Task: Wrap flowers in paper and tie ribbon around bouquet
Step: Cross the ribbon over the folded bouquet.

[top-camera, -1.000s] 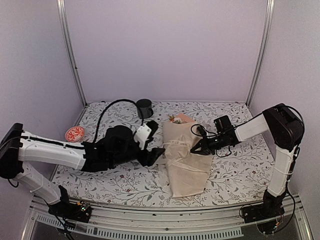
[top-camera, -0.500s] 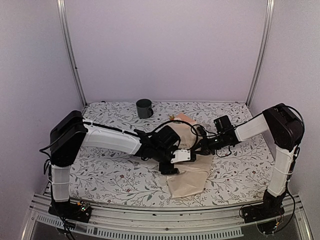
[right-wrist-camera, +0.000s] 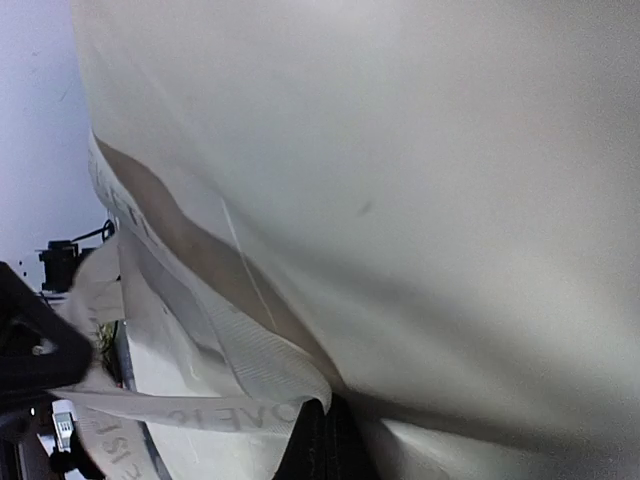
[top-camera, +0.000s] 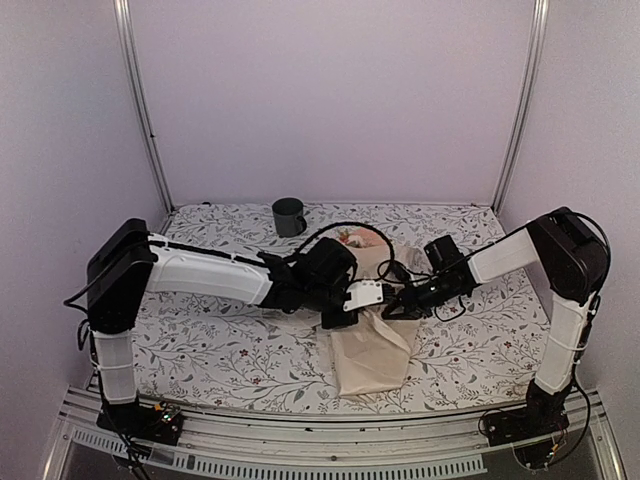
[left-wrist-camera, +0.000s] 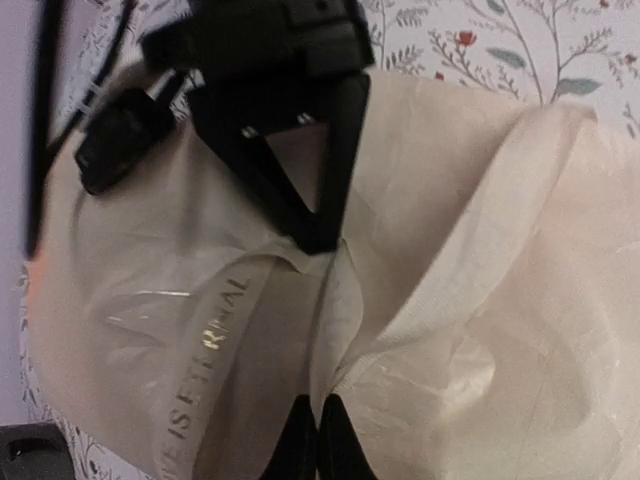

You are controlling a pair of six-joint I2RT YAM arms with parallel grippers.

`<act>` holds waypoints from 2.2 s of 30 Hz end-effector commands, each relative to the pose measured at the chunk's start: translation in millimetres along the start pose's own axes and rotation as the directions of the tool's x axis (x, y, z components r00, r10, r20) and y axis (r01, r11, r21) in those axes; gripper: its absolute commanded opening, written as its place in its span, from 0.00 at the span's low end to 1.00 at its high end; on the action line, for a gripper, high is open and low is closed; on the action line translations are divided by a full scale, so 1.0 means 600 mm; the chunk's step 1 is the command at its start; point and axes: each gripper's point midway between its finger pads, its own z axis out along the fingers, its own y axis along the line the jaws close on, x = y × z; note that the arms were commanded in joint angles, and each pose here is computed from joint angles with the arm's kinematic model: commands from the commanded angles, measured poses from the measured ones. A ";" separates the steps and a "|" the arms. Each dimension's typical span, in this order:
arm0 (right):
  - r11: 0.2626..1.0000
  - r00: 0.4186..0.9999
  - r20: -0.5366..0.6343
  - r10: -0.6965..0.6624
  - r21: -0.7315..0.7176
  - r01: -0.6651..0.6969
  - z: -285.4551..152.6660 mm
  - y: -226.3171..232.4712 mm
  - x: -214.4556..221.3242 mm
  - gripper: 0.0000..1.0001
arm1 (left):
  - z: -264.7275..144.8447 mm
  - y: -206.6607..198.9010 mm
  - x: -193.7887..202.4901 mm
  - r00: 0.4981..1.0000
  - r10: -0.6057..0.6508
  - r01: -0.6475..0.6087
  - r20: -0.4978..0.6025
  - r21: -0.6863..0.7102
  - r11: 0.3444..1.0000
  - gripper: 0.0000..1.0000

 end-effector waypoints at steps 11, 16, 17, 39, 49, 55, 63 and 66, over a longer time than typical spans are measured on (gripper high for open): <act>0.991 0.989 -0.128 -0.080 -0.117 0.065 -0.015 0.061 0.084 0.08 | 0.005 0.065 -0.065 0.955 -0.233 0.241 0.182 -0.022 0.970 0.00; 0.991 0.989 -0.150 -0.010 -0.132 -0.010 -0.029 0.068 0.094 0.20 | 0.034 0.067 -0.048 0.934 -0.315 0.322 0.168 -0.012 0.947 0.00; 0.993 0.987 -0.159 0.006 -0.112 -0.024 -0.032 0.064 0.099 0.27 | 0.038 0.066 -0.046 0.930 -0.326 0.333 0.168 -0.009 0.943 0.00; 0.998 0.984 0.174 -0.033 0.051 0.024 -0.089 0.054 -0.085 0.08 | 0.014 0.043 -0.069 0.902 -0.342 0.332 0.262 0.081 0.940 0.00; 0.980 0.985 -0.077 -0.156 -0.139 0.144 -0.008 0.081 -0.014 0.02 | -0.006 0.047 -0.087 0.886 -0.330 0.318 0.325 0.090 0.944 0.00; 0.971 0.975 -0.162 -0.150 -0.211 0.114 -0.005 0.079 0.056 0.00 | 0.006 0.050 -0.092 0.889 -0.329 0.315 0.320 0.094 0.944 0.00; 0.962 0.973 -0.177 -0.150 -0.252 0.102 -0.026 0.107 0.069 0.00 | 0.011 0.048 -0.084 0.890 -0.338 0.324 0.305 0.096 0.941 0.00; 0.996 0.989 -0.137 -0.051 -0.085 0.039 -0.038 0.075 0.044 0.01 | 0.023 0.046 -0.071 0.897 -0.342 0.331 0.280 0.087 0.940 0.00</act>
